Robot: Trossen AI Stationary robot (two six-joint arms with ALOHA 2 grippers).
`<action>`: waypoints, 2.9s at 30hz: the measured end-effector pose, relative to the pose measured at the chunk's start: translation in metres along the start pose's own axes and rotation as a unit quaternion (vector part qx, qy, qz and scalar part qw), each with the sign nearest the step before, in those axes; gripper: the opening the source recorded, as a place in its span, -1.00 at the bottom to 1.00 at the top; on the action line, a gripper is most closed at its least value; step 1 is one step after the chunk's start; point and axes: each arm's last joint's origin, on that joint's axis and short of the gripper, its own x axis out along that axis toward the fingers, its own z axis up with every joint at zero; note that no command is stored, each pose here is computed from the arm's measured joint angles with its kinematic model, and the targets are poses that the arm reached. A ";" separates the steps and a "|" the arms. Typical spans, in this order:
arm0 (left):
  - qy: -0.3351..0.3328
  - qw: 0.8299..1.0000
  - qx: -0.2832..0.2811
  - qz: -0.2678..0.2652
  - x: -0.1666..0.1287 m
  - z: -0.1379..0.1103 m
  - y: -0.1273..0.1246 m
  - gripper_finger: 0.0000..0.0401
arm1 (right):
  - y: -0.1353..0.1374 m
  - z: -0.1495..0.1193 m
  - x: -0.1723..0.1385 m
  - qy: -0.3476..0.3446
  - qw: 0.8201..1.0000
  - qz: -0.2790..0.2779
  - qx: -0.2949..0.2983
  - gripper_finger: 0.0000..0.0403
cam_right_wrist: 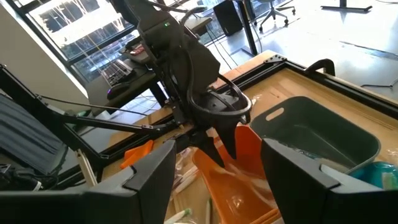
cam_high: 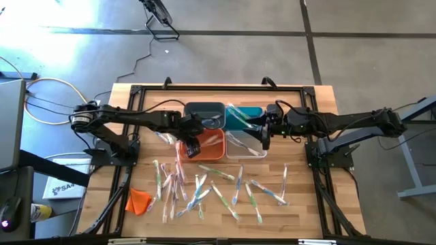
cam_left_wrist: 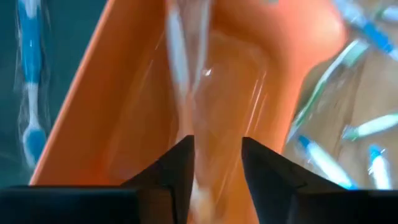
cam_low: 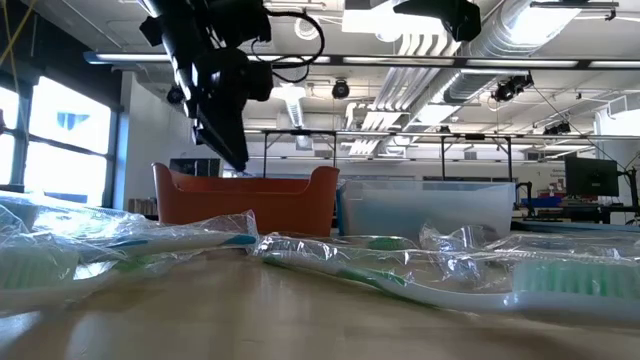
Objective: Pick & Place Toothbrushes
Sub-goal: Put the orange toothbrush into the orange bin, then put the blue toothbrush into the left blue bin
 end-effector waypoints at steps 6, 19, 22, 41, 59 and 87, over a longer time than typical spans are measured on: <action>-0.027 1.000 -0.003 -0.010 -0.001 0.005 -0.002 -0.25 | 0.000 0.000 0.000 0.000 1.000 0.000 0.000 0.13; -0.096 0.995 -0.004 -0.032 -0.005 0.018 -0.006 -0.41 | 0.000 0.000 0.000 0.001 1.000 0.001 0.000 0.13; -0.107 0.994 0.004 -0.035 -0.007 0.020 -0.007 -0.50 | 0.000 0.000 0.000 0.001 1.000 0.001 0.000 0.13; -0.146 0.988 0.013 -0.048 -0.028 0.022 -0.009 -0.84 | 0.000 0.000 0.000 0.000 1.000 0.000 -0.002 0.13; -0.196 0.978 0.039 -0.056 -0.056 0.022 -0.012 -0.84 | 0.009 -0.009 -0.004 0.032 0.999 0.026 -0.010 -0.31; -0.320 0.939 0.091 -0.088 -0.097 0.007 -0.012 -0.84 | 0.023 -0.059 -0.032 0.231 0.964 -0.128 0.042 -0.99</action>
